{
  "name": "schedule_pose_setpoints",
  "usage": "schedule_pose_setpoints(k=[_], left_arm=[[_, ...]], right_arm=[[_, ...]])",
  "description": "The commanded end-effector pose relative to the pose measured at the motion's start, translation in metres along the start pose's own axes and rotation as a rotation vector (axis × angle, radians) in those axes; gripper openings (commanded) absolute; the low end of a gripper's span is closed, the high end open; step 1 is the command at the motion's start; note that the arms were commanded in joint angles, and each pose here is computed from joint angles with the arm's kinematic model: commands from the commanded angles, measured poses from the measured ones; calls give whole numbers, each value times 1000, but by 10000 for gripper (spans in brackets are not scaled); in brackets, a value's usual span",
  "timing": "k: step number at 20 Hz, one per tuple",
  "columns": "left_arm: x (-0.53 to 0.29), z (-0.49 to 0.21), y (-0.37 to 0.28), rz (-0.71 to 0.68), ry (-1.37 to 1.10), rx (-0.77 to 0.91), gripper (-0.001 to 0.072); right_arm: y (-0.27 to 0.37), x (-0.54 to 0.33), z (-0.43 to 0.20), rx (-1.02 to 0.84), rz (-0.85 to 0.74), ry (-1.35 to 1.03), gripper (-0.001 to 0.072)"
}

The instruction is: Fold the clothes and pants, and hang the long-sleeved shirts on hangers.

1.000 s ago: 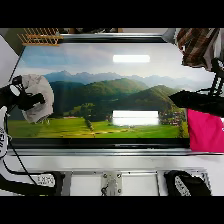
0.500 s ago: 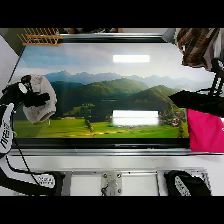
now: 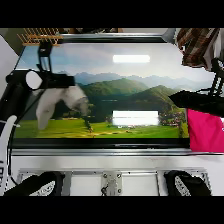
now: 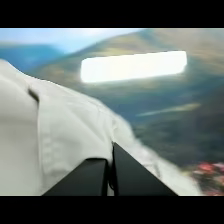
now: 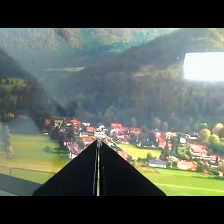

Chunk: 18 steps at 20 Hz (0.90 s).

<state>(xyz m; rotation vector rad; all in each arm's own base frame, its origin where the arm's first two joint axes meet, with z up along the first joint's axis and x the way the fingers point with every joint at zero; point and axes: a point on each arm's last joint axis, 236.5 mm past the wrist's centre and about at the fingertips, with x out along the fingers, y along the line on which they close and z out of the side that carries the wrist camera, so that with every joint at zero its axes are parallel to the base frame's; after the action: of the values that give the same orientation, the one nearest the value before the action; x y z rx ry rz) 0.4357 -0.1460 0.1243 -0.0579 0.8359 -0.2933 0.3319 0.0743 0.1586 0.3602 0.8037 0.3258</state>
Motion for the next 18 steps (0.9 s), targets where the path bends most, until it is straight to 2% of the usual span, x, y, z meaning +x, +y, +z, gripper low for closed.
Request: schedule_pose_setpoints(k=[1,4,7,10,11,12,13,18], left_arm=[[-20,-8,-136,-230,-67,114,6],[2,-27,-206,-334,-74,127,6],[40,-32,-236,-362,-54,77,6],[63,-11,-262,-375,-58,89,6],[67,-1,-268,-382,-73,88,113],[68,8,-268,-380,-76,82,484],[66,15,-259,-364,-63,66,675],[31,27,-109,-141,45,-83,675]], right_arm=[[0,0,0,0,1,0,21],[1,0,0,1,1,0,21],[0,-1,3,1,1,-10,21],[-12,-7,29,10,-38,-121,17],[-17,-9,35,17,-50,-148,17],[-20,-11,37,22,-57,-160,17],[-22,-12,38,26,-63,-165,17],[-22,-11,32,29,-59,-136,17]])
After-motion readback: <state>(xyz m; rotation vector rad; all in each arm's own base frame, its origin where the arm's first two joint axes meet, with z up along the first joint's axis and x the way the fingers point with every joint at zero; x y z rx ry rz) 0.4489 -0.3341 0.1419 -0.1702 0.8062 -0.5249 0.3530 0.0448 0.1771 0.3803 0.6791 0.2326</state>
